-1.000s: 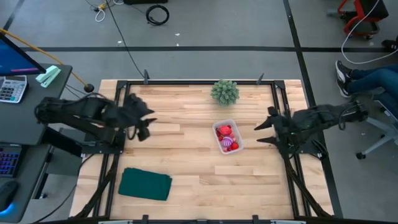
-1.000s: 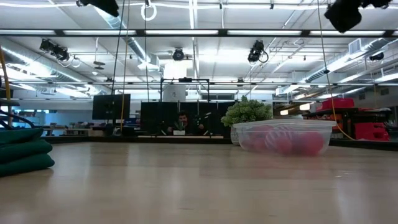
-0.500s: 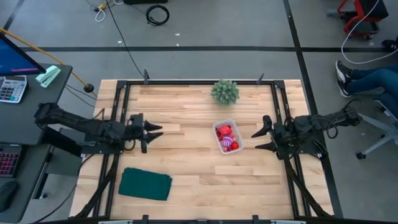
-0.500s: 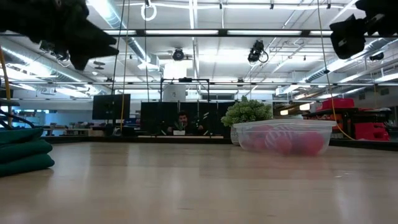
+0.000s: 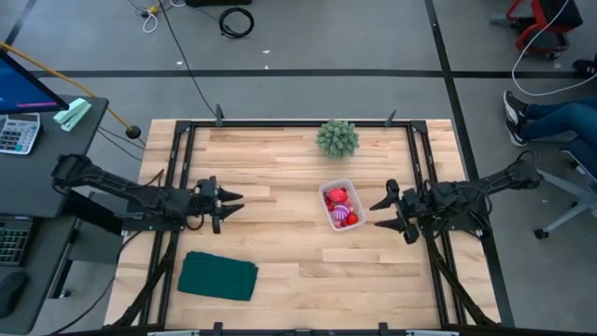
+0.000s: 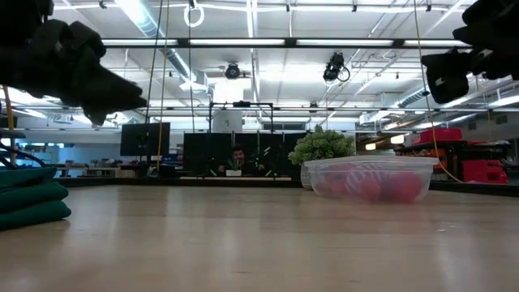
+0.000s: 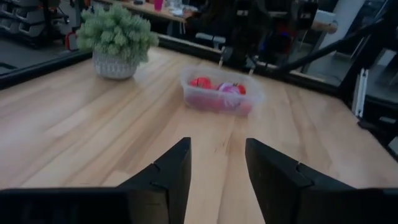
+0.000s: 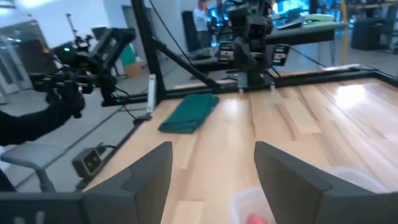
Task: Pick and placing Produce into tupperware
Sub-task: Return to Home Position
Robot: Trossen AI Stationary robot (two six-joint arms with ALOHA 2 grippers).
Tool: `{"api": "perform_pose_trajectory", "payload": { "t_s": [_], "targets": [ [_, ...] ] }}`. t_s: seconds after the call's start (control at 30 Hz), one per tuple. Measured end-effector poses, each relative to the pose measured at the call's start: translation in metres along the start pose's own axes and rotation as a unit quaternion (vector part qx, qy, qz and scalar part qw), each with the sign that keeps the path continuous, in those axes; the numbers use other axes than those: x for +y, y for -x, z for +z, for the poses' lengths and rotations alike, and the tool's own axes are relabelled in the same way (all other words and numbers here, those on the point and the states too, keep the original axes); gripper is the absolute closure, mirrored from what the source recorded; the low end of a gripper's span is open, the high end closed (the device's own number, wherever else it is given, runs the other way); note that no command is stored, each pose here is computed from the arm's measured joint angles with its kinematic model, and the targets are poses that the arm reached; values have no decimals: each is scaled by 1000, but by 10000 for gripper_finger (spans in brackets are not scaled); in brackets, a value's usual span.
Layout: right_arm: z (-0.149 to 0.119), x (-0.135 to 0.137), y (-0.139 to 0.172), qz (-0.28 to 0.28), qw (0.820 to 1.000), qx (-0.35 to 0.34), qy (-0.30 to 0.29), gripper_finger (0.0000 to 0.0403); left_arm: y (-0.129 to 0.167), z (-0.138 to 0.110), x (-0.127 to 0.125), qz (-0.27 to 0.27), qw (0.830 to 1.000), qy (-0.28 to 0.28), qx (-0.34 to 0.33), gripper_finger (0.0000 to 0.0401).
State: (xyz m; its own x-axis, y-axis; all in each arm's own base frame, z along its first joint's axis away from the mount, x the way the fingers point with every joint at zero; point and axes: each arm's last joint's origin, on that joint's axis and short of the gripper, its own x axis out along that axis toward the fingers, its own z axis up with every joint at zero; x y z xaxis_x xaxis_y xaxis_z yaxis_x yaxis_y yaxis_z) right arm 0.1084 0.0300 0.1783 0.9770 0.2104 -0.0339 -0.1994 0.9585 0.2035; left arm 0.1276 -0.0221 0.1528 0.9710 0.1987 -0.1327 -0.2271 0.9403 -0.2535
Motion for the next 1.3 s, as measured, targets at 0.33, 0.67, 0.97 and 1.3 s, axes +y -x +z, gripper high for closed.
{"api": "perform_pose_trajectory", "payload": {
  "t_s": [0.33, 0.67, 0.97, 1.3],
  "targets": [
    [8, 1, 2, -10, 998, -45, 35, 167, 3, 4, 1, 8, 1000, -11, -20, 252],
    [15, 2, 8, 3, 996, -85, 18, 167, 17, 15, 5, -4, 998, -5, -68, 244],
    [5, 0, 6, 3, 995, -96, 33, 167, 26, 26, 6, -28, 991, 58, -120, 257],
    [7, 0, 7, 6, 993, -104, 54, 167, 27, 20, 8, -20, 995, 26, -96, 244]
  ]
}}
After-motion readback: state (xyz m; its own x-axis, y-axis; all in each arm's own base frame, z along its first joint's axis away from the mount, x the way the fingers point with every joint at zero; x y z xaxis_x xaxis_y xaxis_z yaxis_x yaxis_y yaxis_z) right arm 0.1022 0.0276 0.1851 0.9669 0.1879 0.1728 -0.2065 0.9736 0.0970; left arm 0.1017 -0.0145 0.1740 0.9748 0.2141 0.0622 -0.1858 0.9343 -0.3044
